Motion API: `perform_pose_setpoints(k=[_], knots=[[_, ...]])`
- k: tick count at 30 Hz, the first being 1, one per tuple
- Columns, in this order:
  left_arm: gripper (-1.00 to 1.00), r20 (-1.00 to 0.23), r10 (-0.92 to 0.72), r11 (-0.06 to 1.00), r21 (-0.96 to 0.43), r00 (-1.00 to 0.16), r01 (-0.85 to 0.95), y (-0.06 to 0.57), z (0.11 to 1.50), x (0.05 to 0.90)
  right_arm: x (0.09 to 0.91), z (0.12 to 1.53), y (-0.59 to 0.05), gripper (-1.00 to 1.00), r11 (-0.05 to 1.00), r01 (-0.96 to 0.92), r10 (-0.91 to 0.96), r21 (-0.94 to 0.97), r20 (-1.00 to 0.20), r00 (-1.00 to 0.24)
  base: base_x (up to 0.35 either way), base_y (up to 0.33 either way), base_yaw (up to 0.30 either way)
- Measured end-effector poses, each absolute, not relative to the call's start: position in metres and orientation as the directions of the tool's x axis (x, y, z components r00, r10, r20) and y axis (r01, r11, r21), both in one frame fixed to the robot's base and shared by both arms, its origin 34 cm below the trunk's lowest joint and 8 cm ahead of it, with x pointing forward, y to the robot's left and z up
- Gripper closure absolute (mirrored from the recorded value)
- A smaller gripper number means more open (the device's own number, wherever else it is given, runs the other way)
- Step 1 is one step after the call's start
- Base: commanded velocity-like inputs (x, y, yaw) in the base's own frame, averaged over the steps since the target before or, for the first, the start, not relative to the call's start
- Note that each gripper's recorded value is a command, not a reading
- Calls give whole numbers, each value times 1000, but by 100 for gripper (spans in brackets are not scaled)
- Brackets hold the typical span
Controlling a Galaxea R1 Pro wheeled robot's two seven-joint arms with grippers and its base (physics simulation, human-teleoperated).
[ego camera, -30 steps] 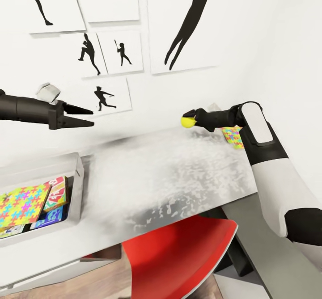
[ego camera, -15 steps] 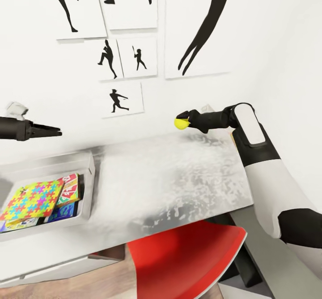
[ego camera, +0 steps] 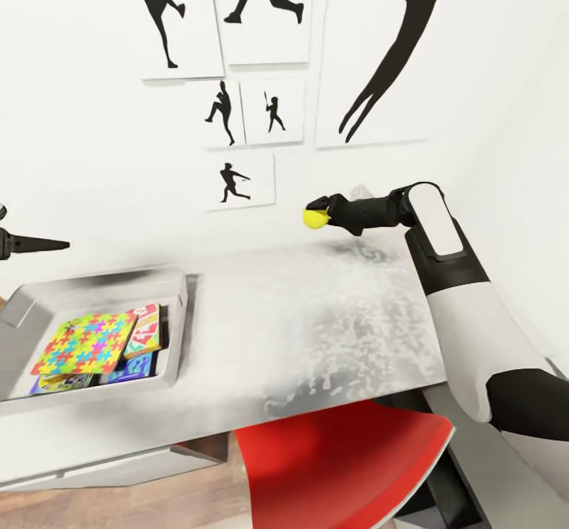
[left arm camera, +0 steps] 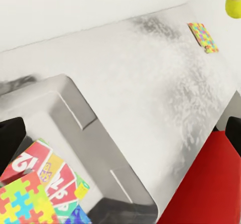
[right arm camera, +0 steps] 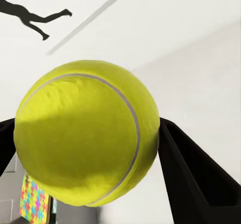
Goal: Put all the toys in the child's room - the three board games (two on the bed and one on the table), the two jigsaw puzzles on the table, and the tennis ball on the table - inside the toy box on the table in the child's room.
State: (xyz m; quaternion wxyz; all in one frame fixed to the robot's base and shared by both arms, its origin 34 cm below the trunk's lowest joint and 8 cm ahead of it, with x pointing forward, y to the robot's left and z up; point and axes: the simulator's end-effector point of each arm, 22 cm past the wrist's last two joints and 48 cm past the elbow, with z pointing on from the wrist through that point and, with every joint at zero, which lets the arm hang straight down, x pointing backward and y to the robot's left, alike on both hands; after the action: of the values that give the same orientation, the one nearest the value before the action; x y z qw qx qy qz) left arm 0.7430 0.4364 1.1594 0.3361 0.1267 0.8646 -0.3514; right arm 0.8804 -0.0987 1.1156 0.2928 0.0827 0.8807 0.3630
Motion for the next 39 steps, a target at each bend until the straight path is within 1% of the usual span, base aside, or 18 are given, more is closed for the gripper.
perform_pose_setpoints(k=[16,22,31,39], knots=[[-100,-651,-84,767,-525,-754,368,502,1141,724,871,1154,-92,100,717,-140,346,682,-523,-779,0,0,151],[-100,-666,-76,773,-509,-742,378,513,1135,718,861,1158,-73,100,736,-190,285,649,-552,-784,0,0,145],[-100,-669,-88,778,-509,-738,368,523,1135,712,847,1172,-31,100,719,-243,242,651,-563,-790,0,0,134],[-100,-660,-109,791,-511,-743,338,538,1138,703,837,1177,-16,100,729,-276,200,626,-581,-789,0,0,122]])
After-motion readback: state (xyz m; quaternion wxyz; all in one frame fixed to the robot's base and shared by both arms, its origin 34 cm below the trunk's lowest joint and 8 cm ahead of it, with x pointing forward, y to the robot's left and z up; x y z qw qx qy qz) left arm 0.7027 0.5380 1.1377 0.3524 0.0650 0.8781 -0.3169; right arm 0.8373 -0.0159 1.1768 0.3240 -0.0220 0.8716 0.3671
